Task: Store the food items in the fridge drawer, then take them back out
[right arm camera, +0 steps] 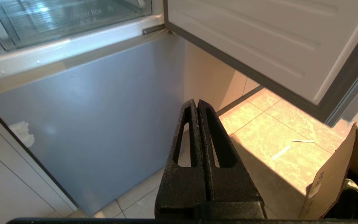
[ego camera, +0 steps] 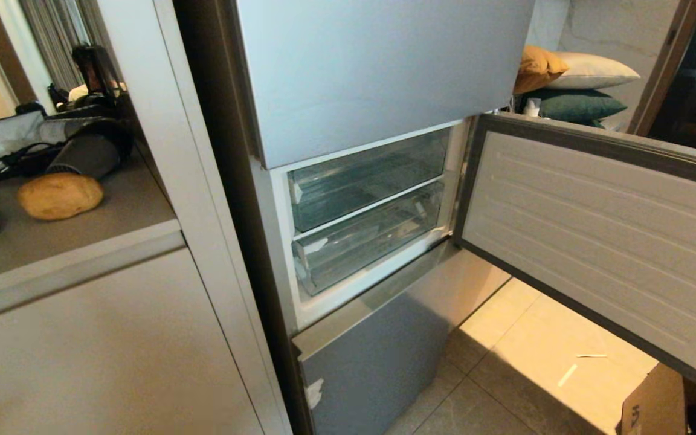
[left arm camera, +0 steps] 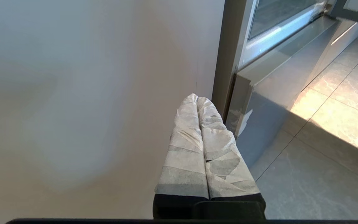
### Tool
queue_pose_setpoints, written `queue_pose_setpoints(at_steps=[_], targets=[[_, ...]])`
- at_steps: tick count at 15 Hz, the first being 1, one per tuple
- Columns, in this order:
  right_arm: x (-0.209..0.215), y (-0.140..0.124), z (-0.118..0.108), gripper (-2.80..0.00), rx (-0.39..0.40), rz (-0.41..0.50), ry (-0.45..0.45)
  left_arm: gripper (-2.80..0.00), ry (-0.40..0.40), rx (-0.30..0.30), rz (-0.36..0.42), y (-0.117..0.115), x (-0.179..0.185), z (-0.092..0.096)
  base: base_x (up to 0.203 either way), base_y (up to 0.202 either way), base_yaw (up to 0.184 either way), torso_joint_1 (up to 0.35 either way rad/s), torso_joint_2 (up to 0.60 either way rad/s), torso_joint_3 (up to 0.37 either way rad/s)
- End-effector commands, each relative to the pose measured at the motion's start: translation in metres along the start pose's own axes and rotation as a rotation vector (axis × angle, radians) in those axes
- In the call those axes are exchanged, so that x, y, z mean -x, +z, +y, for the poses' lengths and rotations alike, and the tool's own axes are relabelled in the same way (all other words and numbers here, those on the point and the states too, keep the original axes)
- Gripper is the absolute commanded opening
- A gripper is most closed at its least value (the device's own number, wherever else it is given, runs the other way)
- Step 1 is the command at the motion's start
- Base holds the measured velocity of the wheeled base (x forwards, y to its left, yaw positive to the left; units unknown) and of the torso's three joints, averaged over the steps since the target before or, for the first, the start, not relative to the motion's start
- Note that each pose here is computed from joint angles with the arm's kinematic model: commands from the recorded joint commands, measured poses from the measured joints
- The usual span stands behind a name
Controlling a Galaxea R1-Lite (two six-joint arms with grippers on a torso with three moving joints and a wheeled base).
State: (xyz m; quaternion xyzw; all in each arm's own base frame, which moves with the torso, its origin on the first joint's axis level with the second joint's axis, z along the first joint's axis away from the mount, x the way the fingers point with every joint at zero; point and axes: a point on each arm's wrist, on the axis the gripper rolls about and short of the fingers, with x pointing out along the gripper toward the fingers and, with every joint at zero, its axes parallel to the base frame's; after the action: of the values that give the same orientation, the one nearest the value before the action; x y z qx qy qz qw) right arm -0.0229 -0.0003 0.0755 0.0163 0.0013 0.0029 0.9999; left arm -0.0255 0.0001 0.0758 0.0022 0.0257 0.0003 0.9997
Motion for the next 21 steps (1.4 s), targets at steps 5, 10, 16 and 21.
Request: queue_pose_setpoints(at_steps=[5,10,16,21], targets=[[0.0000,-0.0001,0.0000,-2.80,0.000,0.001,0.000,-2.80,0.001,0.000,0.001,-0.0001,0.0000,0.0000,0.000,0.000,0.000,-0.149,0.37,0.225],[0.0000,-0.0001,0.0000,-2.80,0.000,0.001,0.000,-2.80,0.001,0.000,0.001,-0.0001,0.0000,0.0000,0.000,0.000,0.000,-0.192,0.53,0.329],[0.0000,-0.0001,0.0000,-2.80,0.000,0.001,0.000,-2.80,-0.001,0.000,0.001,-0.0001,0.0000,0.0000,0.000,0.000,0.000,-0.156,0.49,0.332],[0.0000,-0.0001,0.0000,-2.80,0.002,0.001,0.001,-2.80,0.001,0.000,0.001,-0.0001,0.0000,0.0000,0.000,0.000,0.000,-0.017,0.07,0.049]])
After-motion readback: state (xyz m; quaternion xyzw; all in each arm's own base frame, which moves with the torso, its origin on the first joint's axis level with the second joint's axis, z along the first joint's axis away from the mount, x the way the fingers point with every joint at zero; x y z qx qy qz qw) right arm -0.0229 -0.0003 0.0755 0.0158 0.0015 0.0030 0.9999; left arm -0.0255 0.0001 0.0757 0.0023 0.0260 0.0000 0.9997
